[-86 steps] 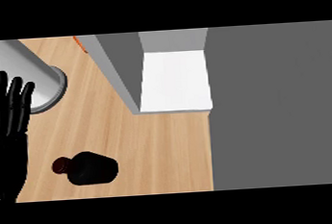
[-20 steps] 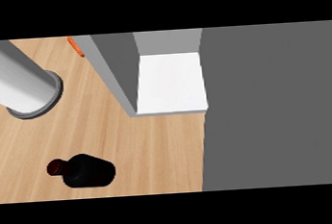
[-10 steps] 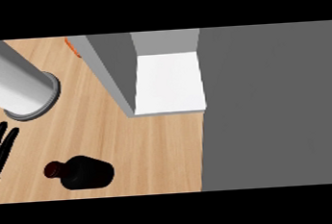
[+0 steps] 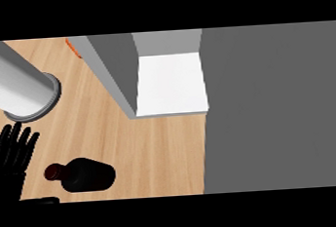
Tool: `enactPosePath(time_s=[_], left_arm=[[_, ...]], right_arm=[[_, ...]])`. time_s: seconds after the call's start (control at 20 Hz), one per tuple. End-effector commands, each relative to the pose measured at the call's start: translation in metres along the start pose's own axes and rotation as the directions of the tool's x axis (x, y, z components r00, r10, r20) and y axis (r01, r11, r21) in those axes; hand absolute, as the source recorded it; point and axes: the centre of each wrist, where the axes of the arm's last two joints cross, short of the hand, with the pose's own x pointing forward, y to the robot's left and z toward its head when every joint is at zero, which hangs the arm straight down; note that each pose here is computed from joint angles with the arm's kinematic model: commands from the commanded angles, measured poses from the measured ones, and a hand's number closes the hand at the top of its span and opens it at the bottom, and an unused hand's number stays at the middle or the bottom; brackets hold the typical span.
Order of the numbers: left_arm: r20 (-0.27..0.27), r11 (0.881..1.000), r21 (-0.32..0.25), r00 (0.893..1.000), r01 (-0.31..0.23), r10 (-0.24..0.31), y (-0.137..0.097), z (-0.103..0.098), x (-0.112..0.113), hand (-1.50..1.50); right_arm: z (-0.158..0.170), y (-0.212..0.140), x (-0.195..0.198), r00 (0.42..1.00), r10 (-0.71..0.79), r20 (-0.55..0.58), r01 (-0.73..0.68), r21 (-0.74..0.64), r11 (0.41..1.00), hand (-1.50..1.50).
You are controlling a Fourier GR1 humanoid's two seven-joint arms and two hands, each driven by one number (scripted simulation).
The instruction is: Pick up the wine, place it into the cabinet and close the cabinet
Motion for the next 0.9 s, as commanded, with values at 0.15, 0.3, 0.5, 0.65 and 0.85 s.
enactPosePath(time_s=[0.15, 0.3, 0.5, 0.65, 0.85], left_arm=[[-0.081, 1.0, -0.005, 0.996, -0.024, 0.023, 0.01, 0.009, -0.058, -1.5], [-0.084, 0.998, -0.034, 0.996, -0.043, 0.041, 0.0, 0.003, -0.071, -1.5], [-0.127, 0.986, -0.121, 0.987, -0.118, 0.102, 0.005, 0.003, -0.09, -1.5], [-0.135, 0.983, -0.121, 0.983, -0.141, 0.124, 0.019, 0.001, -0.104, -1.5], [-0.183, 0.971, -0.129, 0.967, -0.201, 0.175, 0.019, 0.009, -0.131, -1.5]], right_arm=[[0.017, 0.009, 0.029, 0.991, -0.12, 0.067, 0.118, 0.034, 0.992, -1.5], [0.017, 0.002, 0.042, 0.991, -0.112, 0.076, 0.109, 0.052, 0.993, -1.5], [0.012, 0.002, 0.028, 0.993, -0.098, 0.064, 0.095, 0.044, 0.994, -1.5], [0.016, 0.003, 0.032, 0.992, -0.105, 0.075, 0.103, 0.031, 0.994, -1.5], [0.011, 0.015, 0.035, 0.992, -0.108, 0.07, 0.106, 0.031, 0.994, -1.5]])
